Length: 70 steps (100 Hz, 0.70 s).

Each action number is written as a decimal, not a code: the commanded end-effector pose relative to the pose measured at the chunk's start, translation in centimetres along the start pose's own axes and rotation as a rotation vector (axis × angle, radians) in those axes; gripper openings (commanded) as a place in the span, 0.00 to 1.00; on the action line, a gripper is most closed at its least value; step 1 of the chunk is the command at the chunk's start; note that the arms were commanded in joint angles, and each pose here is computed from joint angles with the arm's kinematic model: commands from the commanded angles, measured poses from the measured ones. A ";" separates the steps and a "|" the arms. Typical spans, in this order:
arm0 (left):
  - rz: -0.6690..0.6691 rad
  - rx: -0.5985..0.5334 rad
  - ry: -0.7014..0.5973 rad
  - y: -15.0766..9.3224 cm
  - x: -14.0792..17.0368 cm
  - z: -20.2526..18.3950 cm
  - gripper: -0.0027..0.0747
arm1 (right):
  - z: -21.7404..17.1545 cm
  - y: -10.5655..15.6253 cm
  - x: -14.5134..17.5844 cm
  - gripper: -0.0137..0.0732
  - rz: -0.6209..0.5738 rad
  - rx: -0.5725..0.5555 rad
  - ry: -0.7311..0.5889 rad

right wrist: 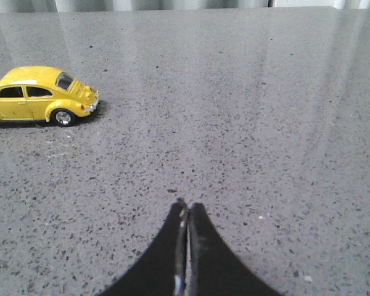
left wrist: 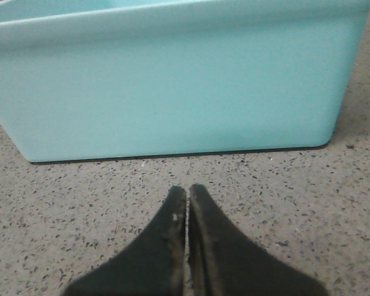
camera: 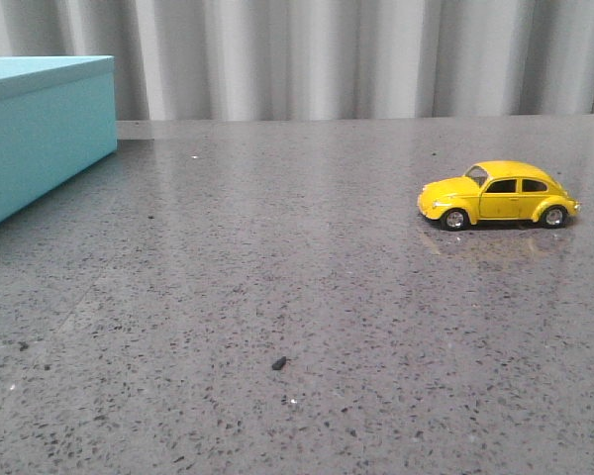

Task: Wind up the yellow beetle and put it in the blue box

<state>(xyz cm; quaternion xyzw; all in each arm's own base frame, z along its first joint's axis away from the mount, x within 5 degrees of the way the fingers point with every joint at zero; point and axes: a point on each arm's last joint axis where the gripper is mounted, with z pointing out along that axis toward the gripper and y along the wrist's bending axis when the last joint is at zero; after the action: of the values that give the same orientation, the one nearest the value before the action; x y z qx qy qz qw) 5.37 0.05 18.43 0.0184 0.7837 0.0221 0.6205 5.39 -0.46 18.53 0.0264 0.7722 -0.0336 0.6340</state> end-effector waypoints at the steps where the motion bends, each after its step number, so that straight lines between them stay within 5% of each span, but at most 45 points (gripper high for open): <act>1: 0.001 -0.006 -0.083 0.0 0.0 0.0 0.01 | 0.0 0.0 -0.3 0.09 0.002 0.008 -0.101; 37: 0.003 -0.008 -0.105 0.0 -0.2 0.0 0.01 | 0.0 0.0 -0.5 0.09 0.002 0.008 -0.123; 70: -0.001 -0.023 -0.326 0.2 -2.2 -0.4 0.01 | -0.3 -0.1 -1.8 0.09 0.002 0.013 -0.270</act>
<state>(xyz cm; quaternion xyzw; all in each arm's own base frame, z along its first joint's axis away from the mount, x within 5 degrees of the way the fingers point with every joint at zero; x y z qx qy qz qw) 5.61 0.09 20.27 0.0175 0.7164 0.0282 0.6969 5.56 -0.49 19.98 0.0252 0.7188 -0.0374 0.6938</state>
